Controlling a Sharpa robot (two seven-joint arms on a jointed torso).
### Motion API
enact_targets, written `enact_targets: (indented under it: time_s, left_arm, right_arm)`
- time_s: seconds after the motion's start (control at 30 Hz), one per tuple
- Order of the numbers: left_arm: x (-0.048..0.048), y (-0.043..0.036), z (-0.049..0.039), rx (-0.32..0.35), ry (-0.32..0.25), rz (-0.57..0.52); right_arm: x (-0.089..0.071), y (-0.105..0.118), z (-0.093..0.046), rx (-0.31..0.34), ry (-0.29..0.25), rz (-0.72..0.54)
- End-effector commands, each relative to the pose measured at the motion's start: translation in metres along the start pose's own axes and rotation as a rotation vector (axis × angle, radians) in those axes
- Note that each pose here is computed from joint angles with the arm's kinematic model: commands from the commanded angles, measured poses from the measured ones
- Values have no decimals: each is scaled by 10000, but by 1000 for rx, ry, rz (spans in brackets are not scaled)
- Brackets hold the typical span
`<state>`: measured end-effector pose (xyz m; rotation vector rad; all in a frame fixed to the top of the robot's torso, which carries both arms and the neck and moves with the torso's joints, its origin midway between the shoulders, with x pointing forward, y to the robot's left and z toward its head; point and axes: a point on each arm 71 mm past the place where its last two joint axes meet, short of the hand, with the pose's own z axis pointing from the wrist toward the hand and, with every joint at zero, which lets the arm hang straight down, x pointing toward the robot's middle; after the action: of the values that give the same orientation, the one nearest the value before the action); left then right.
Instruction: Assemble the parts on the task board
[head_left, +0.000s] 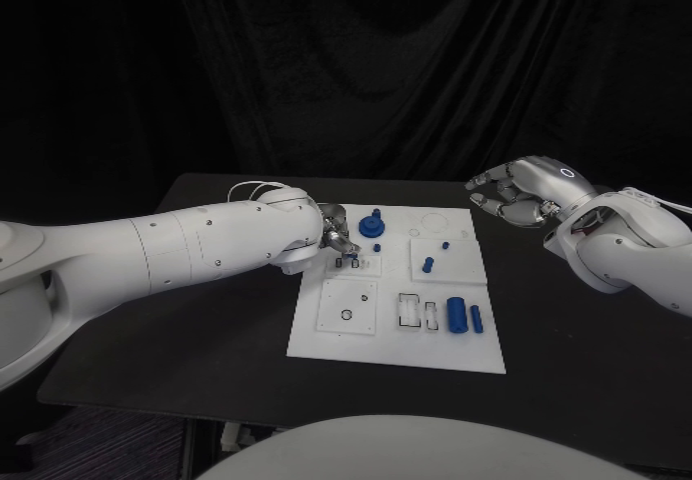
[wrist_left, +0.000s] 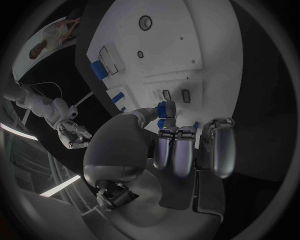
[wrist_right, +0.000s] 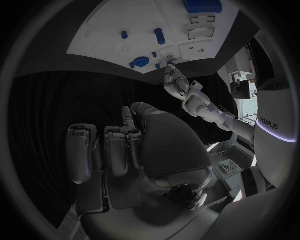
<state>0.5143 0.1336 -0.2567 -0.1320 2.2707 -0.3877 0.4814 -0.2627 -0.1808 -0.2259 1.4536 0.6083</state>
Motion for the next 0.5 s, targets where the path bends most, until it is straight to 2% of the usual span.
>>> enact_targets:
  time_s: [0.03, 0.5]
  left_arm:
    - [30, -11, 6, -7, 26, 18]
    - [68, -28, 26, -19, 49, 30]
  right_arm:
    - [8, -5, -1, 12, 2, 0]
    - [9, -2, -4, 13, 4, 1]
